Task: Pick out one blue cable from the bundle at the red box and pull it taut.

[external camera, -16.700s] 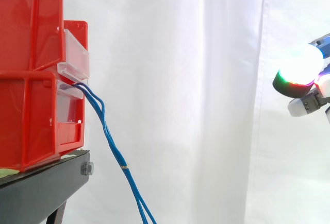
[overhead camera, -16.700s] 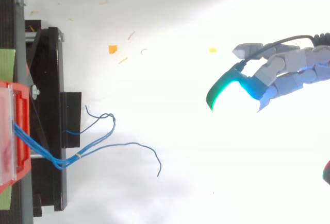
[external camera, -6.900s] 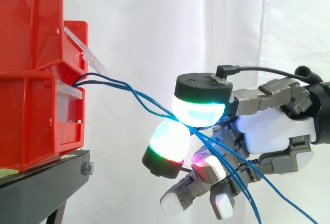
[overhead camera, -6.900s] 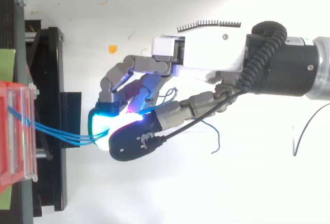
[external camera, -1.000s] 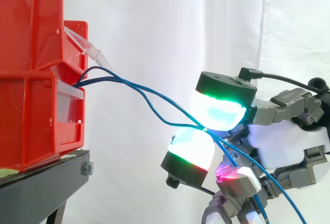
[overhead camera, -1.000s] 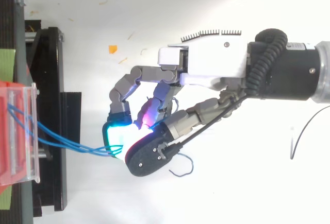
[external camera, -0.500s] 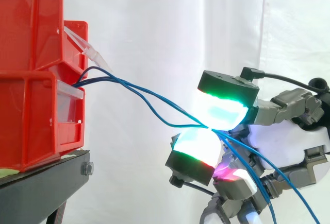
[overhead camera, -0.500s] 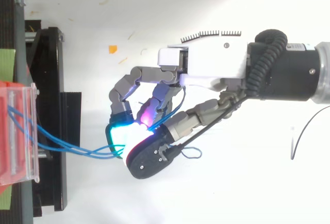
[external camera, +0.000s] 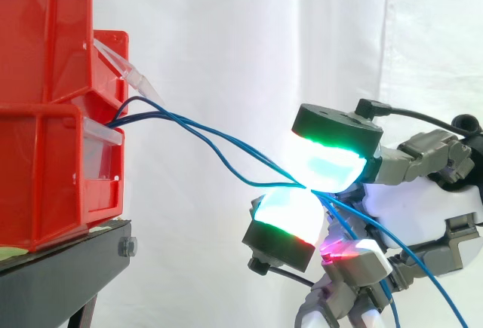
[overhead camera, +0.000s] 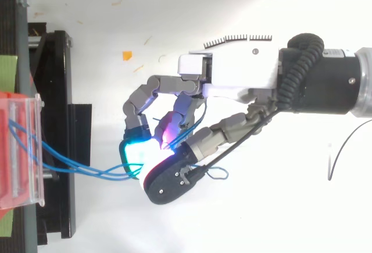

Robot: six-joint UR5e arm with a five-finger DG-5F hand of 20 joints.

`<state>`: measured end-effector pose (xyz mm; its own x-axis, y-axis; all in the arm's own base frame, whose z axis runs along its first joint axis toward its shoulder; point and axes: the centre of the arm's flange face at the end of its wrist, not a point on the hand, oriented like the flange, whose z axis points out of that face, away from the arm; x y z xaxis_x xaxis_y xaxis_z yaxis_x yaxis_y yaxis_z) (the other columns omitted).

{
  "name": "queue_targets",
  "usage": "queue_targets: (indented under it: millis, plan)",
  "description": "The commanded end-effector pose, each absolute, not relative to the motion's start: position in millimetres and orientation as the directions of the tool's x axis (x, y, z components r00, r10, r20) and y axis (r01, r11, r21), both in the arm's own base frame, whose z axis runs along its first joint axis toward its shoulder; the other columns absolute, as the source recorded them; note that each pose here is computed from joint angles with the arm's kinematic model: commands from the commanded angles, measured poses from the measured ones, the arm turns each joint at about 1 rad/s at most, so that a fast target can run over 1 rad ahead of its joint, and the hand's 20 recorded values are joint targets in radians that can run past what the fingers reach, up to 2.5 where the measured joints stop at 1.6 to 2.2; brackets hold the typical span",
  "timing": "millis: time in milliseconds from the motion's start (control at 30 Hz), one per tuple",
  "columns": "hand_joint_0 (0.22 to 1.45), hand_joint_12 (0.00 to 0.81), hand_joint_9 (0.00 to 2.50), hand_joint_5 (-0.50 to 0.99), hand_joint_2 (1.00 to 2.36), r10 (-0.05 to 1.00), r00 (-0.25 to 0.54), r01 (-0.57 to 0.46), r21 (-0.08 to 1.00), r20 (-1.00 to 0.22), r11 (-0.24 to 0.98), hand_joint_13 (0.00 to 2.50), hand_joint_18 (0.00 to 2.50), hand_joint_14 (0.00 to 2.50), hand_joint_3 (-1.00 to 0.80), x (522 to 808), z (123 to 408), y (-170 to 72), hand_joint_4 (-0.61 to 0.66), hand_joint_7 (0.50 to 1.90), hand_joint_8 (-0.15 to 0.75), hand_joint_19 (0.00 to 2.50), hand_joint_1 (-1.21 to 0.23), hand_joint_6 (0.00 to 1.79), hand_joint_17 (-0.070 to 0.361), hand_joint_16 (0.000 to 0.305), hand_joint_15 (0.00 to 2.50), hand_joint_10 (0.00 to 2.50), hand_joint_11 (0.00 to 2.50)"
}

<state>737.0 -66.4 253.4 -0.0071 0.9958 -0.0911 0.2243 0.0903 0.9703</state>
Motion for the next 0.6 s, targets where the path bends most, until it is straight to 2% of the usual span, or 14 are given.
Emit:
queue_targets:
  millis: [0, 233, 400, 467, 567]
  plan:
    - [0.68, 0.297, 1.23, -0.11, 1.00, 0.996, -0.007, 0.225, 0.970, -0.091, 0.090, 0.90, 0.92, 0.02, -0.50, 736.9, 253.4, -66.4, -0.12, 1.11, 0.297, 0.69, -0.88, 0.93, 0.089, 0.039, 0.41, 0.03, 0.95]
    - [0.70, 0.292, 1.24, -0.10, 1.00, 0.996, -0.007, 0.225, 0.970, -0.091, 0.090, 0.90, 0.92, 0.02, -0.50, 736.9, 253.4, -66.4, -0.14, 1.14, 0.287, 0.68, -0.96, 0.93, 0.086, 0.038, 0.41, 0.03, 0.94]
    - [0.69, 0.292, 1.24, -0.10, 1.00, 0.996, -0.007, 0.225, 0.970, -0.091, 0.090, 0.90, 0.92, 0.02, -0.50, 736.9, 253.4, -66.4, -0.13, 1.12, 0.285, 0.68, -0.97, 0.93, 0.086, 0.038, 0.41, 0.03, 0.95]
    - [0.62, 0.294, 1.24, -0.10, 1.00, 0.996, -0.007, 0.225, 0.970, -0.091, 0.090, 0.90, 0.92, 0.02, -0.50, 736.9, 253.4, -66.4, -0.06, 1.02, 0.289, 0.69, -0.97, 0.93, 0.087, 0.039, 0.41, 0.03, 0.96]
    - [0.54, 0.307, 1.24, -0.10, 1.00, 0.996, -0.006, 0.225, 0.970, -0.091, 0.090, 0.91, 0.94, 0.02, -0.50, 736.8, 253.4, -67.6, -0.03, 1.01, 0.301, 0.67, -0.94, 0.91, 0.093, 0.041, 0.40, 0.03, 0.95]
